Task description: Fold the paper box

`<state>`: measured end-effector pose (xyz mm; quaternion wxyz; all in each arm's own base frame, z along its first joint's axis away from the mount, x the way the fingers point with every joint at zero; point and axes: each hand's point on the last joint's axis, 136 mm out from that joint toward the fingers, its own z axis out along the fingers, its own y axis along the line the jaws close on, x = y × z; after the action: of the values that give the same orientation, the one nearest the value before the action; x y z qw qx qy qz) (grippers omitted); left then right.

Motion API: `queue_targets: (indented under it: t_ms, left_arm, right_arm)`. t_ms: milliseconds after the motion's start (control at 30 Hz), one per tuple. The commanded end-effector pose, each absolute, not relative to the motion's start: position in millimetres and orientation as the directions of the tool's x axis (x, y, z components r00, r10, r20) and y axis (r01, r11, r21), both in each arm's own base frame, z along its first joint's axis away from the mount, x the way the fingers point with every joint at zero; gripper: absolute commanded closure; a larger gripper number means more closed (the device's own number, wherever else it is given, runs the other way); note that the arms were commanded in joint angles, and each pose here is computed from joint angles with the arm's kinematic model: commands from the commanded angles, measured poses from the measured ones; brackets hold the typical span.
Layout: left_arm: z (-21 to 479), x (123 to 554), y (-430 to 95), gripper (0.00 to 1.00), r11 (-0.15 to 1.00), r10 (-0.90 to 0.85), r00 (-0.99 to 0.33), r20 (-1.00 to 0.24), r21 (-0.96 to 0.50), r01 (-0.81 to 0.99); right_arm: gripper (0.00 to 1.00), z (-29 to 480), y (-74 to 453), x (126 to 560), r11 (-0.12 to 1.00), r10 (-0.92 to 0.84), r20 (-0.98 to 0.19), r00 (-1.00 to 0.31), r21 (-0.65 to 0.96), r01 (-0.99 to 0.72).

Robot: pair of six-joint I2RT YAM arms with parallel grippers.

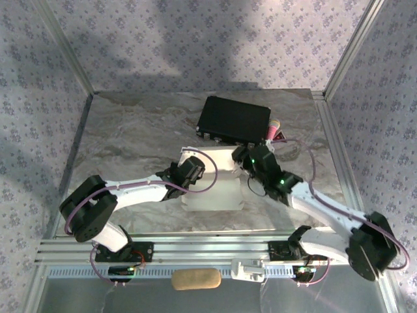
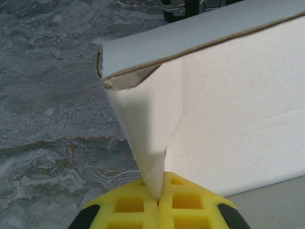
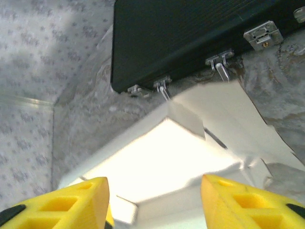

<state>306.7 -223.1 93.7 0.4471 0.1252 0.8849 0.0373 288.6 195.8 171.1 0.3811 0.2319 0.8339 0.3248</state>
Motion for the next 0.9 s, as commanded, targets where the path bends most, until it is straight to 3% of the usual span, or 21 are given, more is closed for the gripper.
queue_targets:
  t_ms: [0,300,867]
  left_arm:
    - [99,304,-219,1.00,0.964,0.262,-0.556,-0.789,0.193,0.181]
    - [99,303,-219,1.00,0.961,0.277,-0.558,-0.783,0.208,0.185]
    - [99,302,-218,1.00,0.958,0.286,-0.555,-0.781,0.216,0.191]
  right_arm:
    - [0.52,116,171,261,0.829,0.510,-0.584,-0.632,0.529,0.180]
    - [0.57,63,183,272,0.876,0.437,-0.568,-0.698,0.445,0.186]
    - [0.62,56,212,320,0.874,0.400,-0.571,-0.717,0.472,0.112]
